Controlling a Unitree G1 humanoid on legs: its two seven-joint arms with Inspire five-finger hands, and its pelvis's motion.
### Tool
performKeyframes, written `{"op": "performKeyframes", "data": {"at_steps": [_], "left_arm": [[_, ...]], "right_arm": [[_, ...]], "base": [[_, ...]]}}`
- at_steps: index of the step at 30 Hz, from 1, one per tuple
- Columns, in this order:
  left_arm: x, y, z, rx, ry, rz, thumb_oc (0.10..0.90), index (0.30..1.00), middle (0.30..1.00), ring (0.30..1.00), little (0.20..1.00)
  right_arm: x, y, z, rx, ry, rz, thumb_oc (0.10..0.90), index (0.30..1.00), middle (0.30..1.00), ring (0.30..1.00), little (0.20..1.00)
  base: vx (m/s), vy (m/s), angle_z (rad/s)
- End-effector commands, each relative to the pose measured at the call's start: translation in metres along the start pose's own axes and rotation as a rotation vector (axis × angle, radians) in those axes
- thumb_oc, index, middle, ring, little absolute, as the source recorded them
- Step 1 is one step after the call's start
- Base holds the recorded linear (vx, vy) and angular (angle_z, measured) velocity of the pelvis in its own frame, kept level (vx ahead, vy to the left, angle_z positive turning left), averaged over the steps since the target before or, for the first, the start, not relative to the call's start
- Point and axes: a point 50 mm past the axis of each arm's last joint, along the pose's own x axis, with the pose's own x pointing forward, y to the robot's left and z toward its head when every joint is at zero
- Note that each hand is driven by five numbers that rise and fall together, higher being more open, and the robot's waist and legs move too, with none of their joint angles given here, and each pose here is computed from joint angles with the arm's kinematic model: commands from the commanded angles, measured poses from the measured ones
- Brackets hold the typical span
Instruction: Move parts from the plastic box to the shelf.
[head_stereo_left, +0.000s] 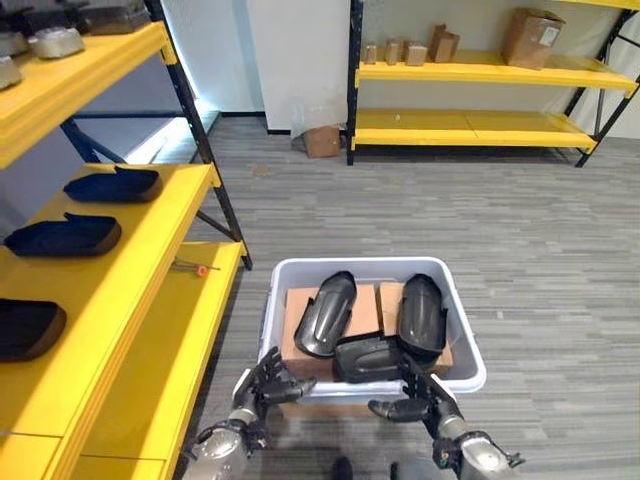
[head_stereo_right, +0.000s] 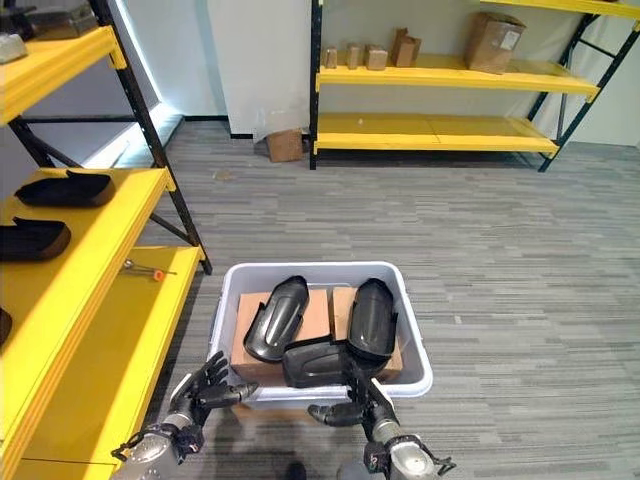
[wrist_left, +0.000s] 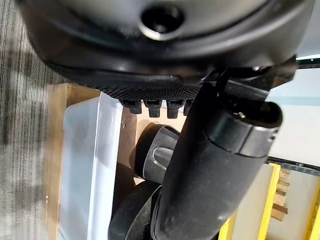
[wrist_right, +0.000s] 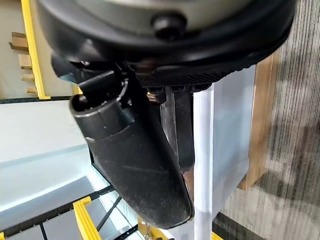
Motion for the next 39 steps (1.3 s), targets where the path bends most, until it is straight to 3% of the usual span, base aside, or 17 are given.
{"op": "performKeyframes", "data": {"at_steps": [1,15,39], "left_arm": [[0.007,-0.012,0.046,-0.04,-0.215,-0.068,0.9,1.0,1.0,1.0,1.0],[-0.002,-0.002,0.036,-0.123,-0.22,-0.029,0.9,1.0,1.0,1.0,1.0],[-0.005,-0.018,0.066,-0.077,-0.328,-0.12,0.9,1.0,1.0,1.0,1.0]], "right_arm": [[0.007,0.002,0.051,-0.025,-0.222,0.046,0.9,1.0,1.0,1.0,1.0],[0.0,-0.014,0.065,-0.101,-0.282,0.031,0.9,1.0,1.0,1.0,1.0],[0.018,-0.018,0.189,-0.568,-0.676,-0.206,0.9,1.0,1.0,1.0,1.0]], "base": [[0.07,-0.102,-0.15],[0.09,-0.278,0.15],[-0.04,0.031,-0.02]]}}
